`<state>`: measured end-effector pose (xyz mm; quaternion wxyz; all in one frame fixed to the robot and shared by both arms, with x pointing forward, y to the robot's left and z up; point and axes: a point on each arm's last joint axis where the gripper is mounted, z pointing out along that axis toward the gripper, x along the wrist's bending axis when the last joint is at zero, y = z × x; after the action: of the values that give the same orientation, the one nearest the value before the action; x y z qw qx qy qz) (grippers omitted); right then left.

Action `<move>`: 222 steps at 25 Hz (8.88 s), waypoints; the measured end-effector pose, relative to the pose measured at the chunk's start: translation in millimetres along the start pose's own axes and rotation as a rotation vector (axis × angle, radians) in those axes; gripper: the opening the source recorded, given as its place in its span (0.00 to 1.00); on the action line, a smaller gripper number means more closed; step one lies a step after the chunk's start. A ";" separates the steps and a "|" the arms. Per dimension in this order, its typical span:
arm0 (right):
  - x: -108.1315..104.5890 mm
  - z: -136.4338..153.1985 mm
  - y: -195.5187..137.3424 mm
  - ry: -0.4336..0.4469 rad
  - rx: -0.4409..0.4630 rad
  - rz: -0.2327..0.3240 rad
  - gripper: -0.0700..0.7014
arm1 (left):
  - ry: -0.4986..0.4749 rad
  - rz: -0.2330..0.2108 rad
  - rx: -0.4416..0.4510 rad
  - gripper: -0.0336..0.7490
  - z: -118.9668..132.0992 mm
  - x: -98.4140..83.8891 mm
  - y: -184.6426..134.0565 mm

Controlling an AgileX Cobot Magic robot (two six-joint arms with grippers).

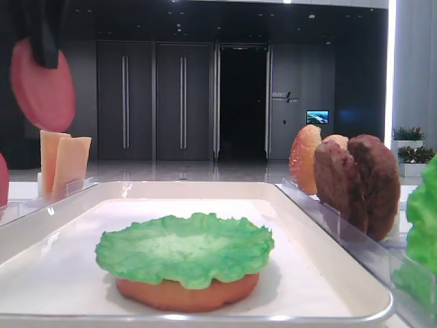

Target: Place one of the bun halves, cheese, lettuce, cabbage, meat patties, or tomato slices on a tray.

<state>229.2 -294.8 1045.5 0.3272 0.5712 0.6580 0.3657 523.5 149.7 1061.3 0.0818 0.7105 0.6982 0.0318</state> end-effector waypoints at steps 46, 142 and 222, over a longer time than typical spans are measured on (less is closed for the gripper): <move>0.0 0.0 0.0 0.000 0.000 0.000 0.77 | -0.498 0.094 -0.001 0.12 66.1 -66.5 -68.4; 0.0 0.0 0.0 0.000 0.000 0.000 0.77 | -0.036 0.235 -0.005 0.75 -20.2 -31.6 -52.1; 0.0 0.0 0.0 0.000 0.000 0.000 0.77 | 0.158 -0.041 -0.342 0.71 -109.5 143.3 -94.1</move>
<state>229.2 -294.8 1045.5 0.3271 0.5712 0.6580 0.3658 416.5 301.6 1144.1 0.1468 0.6672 0.7012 0.2040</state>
